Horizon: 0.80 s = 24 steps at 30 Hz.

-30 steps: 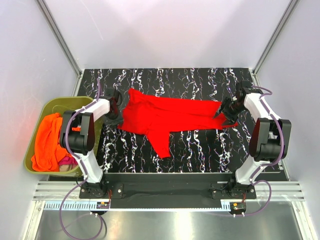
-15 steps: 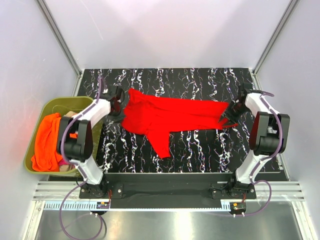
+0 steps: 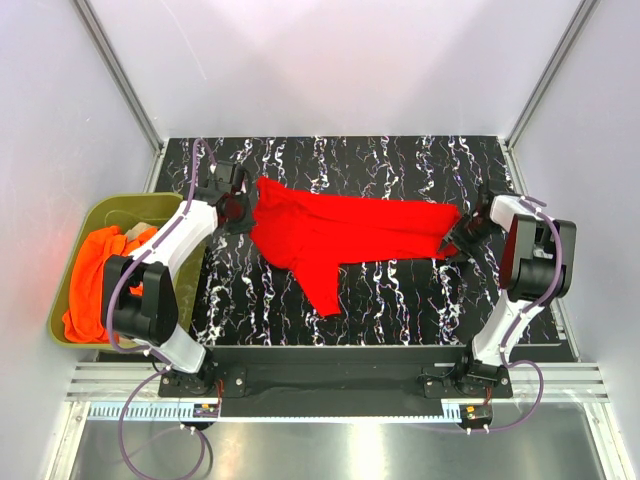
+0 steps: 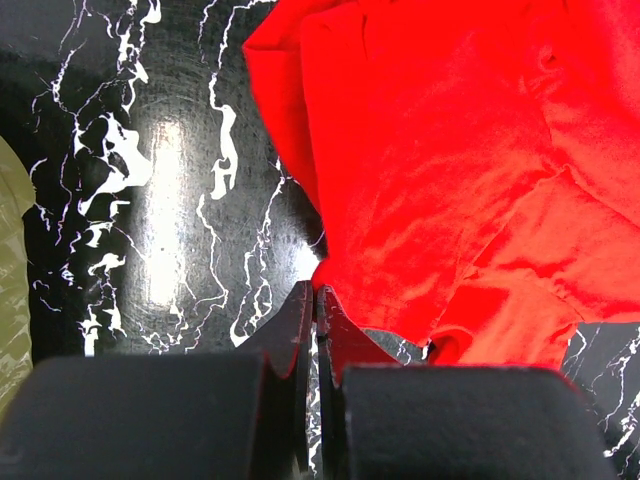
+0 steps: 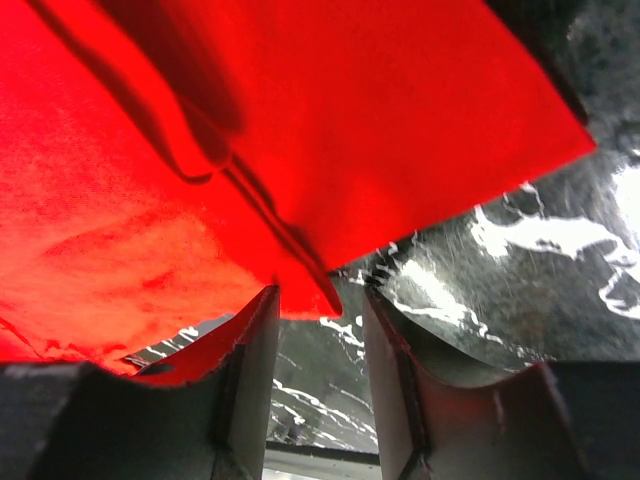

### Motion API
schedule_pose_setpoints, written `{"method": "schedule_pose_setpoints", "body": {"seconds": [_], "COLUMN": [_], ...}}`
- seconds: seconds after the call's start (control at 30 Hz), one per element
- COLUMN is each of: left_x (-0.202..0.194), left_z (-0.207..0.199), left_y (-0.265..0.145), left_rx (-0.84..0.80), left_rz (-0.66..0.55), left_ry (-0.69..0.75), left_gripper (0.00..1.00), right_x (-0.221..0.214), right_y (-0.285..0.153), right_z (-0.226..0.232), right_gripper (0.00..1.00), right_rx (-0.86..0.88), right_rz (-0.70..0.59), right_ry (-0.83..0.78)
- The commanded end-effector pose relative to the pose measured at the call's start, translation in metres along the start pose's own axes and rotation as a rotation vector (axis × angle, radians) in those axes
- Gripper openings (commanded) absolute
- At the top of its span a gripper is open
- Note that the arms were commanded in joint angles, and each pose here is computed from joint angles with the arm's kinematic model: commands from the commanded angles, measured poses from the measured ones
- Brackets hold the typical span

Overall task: Fold and stack the t-shirts
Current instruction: Flatten the tshirt out

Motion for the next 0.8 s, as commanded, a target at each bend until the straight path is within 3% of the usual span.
{"method": "schedule_pose_setpoints", "body": {"seconds": [0.0,0.23,0.4,0.7,0.77], "left_x": [0.007,0.008,0.009,0.010,0.011], "left_z": [-0.002,-0.002,-0.002,-0.002,-0.002], "left_y": [-0.013,-0.015,-0.016,-0.015,-0.015], "left_rx": [-0.037,-0.036,-0.036,-0.037,-0.038], "left_rz": [-0.043,-0.047,-0.048,-0.043,-0.046], "left_ry": [0.015,0.019,0.019,0.021,0.023], "left_gripper": [0.00,0.00,0.00,0.00,0.00], "right_x": [0.004,0.001,0.000,-0.002,-0.003], "right_y": [0.007,0.012,0.012,0.000,-0.002], "right_z": [0.000,-0.001,-0.002,-0.001,0.000], "right_gripper": [0.45,0.40,0.25,0.26,0.23], "right_rx": [0.037,0.064,0.057,0.050,0.058], "right_rz": [-0.014,-0.008,-0.004,-0.006,-0.004], "right_ry": [-0.017,-0.005,0.013,0.046,0.049]}}
Point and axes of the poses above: each gripper's point midway between its finger pads, its own y axis out along the fingers, its own z axis along the line the jaws close on, x = y × z, the point moved 10 cm from there along -y, back along the fingers, and after that the axes turned 9 degrees about y, right-handed, at the moved point
